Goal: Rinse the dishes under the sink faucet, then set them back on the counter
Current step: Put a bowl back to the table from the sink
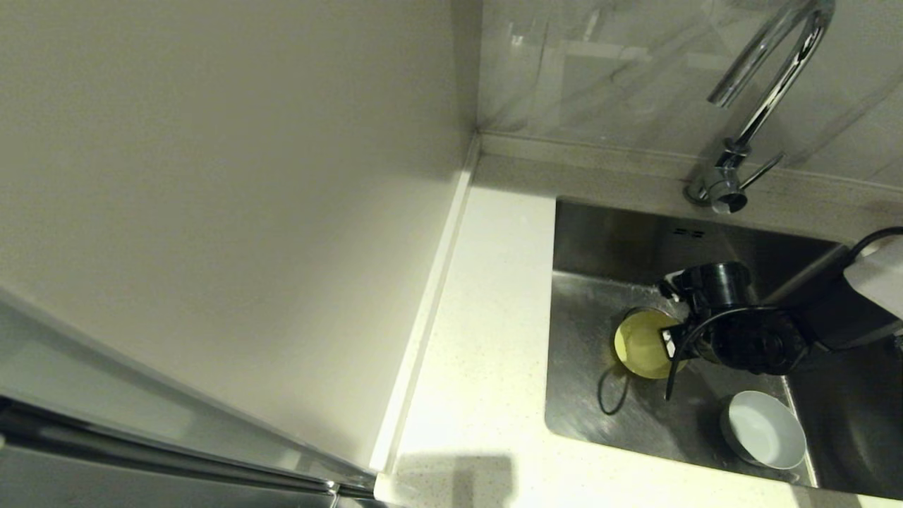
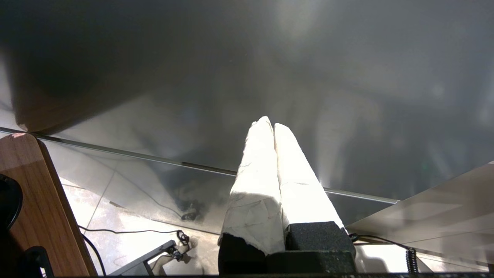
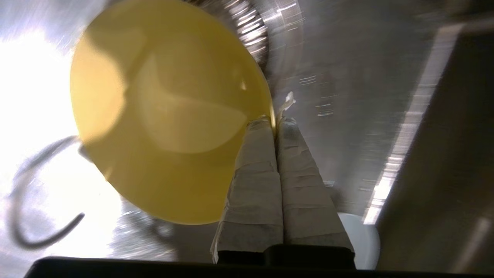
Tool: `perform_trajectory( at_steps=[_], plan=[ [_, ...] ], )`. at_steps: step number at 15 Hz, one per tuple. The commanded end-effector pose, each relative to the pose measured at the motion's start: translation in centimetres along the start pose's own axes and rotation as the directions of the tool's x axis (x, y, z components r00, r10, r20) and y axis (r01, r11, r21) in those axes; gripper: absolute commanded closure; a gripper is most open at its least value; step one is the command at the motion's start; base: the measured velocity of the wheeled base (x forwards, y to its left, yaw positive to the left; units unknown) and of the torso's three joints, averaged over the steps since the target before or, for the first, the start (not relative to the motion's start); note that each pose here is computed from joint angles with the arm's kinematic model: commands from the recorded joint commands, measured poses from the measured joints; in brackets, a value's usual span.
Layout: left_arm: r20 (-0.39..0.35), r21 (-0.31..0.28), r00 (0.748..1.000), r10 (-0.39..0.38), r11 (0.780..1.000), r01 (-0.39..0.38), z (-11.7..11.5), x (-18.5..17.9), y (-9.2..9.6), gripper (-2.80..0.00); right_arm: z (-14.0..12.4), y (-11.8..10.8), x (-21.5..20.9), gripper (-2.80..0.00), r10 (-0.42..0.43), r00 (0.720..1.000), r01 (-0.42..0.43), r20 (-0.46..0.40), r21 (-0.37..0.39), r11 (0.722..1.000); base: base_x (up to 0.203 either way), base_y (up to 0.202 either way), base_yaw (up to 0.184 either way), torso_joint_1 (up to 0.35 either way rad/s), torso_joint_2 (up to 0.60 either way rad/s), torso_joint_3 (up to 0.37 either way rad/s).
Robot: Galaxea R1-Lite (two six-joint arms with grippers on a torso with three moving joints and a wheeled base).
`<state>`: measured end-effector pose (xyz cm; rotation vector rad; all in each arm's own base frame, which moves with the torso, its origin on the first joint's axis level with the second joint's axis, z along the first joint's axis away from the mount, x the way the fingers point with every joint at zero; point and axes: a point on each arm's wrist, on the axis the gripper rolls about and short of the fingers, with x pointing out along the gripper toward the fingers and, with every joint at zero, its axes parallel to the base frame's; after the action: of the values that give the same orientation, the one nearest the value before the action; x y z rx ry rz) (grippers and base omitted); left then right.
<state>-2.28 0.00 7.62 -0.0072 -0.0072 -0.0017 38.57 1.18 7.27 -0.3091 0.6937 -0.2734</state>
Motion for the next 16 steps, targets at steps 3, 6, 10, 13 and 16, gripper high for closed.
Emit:
perform_trajectory(
  at_steps=[3, 6, 10, 13, 16],
  plan=[
    [-0.003, 0.000, 1.000, 0.000, 1.000, 0.000, -0.1, 0.0, 0.0, 0.00, 2.1, -4.4, -4.2, 0.00, -0.077, 0.992, 0.069, 0.097, 0.082, 0.994, 0.000, 0.000, 0.000, 0.000, 0.00, 0.000],
    [-0.002, 0.000, 1.000, 0.000, 1.000, 0.000, -0.1, 0.0, 0.0, 0.00, 2.3, -7.8, -6.3, 0.00, -0.152, 0.980, 0.132, 0.132, 0.149, 0.980, 0.000, 0.000, 0.000, 0.000, 0.00, 0.000],
    [-0.003, 0.000, 1.000, 0.000, 1.000, 0.000, -0.1, 0.0, 0.0, 0.00, 2.6, -13.7, -10.1, 0.00, -0.324, 0.916, 0.269, 0.236, 0.236, 0.934, 0.000, 0.000, 0.000, 0.000, 0.00, 0.000],
    [-0.003, 0.000, 1.000, 0.000, 1.000, 0.000, -0.1, 0.0, 0.0, 0.00, 4.6, -18.0, -14.7, 0.00, -0.505, 0.733, 0.394, 0.456, 0.321, 0.861, 0.000, 0.000, 0.000, 0.000, 0.00, 0.000],
    [-0.003, 0.000, 1.000, 0.000, 1.000, 0.000, -0.1, 0.0, 0.0, 0.00, 5.8, -21.0, -20.0, 0.00, -0.629, 0.404, 0.475, 0.665, 0.435, 0.765, 0.000, 0.000, 0.000, 0.000, 0.00, 0.000]
  ],
)
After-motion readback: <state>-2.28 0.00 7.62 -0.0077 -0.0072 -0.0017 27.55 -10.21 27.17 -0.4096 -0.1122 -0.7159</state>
